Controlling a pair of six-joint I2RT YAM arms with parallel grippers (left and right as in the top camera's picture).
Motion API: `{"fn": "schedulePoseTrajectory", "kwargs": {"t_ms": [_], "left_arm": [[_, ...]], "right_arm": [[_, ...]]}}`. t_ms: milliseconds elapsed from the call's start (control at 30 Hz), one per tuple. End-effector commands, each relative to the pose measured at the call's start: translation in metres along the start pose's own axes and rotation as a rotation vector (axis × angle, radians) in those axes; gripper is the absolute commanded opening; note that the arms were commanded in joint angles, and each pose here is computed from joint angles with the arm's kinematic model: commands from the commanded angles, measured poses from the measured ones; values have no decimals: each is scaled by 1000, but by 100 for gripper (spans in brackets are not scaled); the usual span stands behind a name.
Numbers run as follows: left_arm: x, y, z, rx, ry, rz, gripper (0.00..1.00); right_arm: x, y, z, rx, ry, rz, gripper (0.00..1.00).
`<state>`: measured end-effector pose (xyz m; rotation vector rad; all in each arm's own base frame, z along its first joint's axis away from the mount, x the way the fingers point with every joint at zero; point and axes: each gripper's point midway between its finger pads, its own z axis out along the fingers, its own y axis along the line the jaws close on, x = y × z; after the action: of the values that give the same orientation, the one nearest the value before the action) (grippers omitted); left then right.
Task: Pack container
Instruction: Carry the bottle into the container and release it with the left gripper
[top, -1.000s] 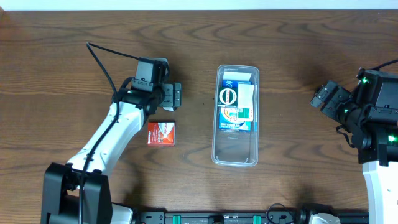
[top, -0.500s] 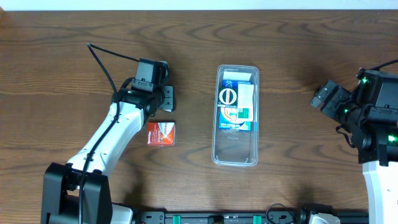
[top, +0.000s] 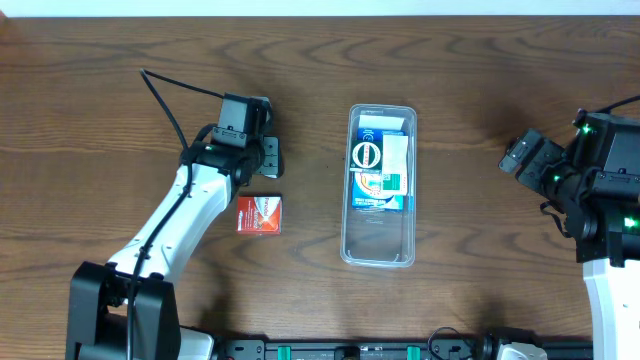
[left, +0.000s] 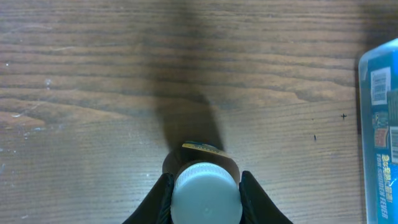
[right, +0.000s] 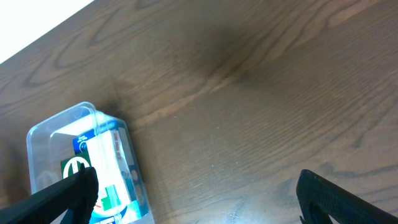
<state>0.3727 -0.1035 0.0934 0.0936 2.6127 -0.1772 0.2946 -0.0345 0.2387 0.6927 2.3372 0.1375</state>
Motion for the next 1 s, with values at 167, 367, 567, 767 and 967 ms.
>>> {"fn": "schedulePoseTrajectory", "kwargs": {"t_ms": [167, 367, 567, 767, 967], "left_arm": [[-42, -33, -84, 36, -160, 66, 7], [-40, -63, -134, 50, -207, 138, 6], [-24, -109, -158, 160, -231, 174, 6], [1, -161, -175, 274, -225, 259, 6], [25, -194, -180, 344, -184, 267, 6]], "right_arm": [[-2, -3, -1, 12, -8, 15, 99], [-2, -3, -1, 12, -8, 15, 99], [-2, -3, -1, 12, -8, 15, 99], [-2, -3, -1, 12, -8, 15, 99], [-2, -3, -1, 12, -8, 15, 99]]}}
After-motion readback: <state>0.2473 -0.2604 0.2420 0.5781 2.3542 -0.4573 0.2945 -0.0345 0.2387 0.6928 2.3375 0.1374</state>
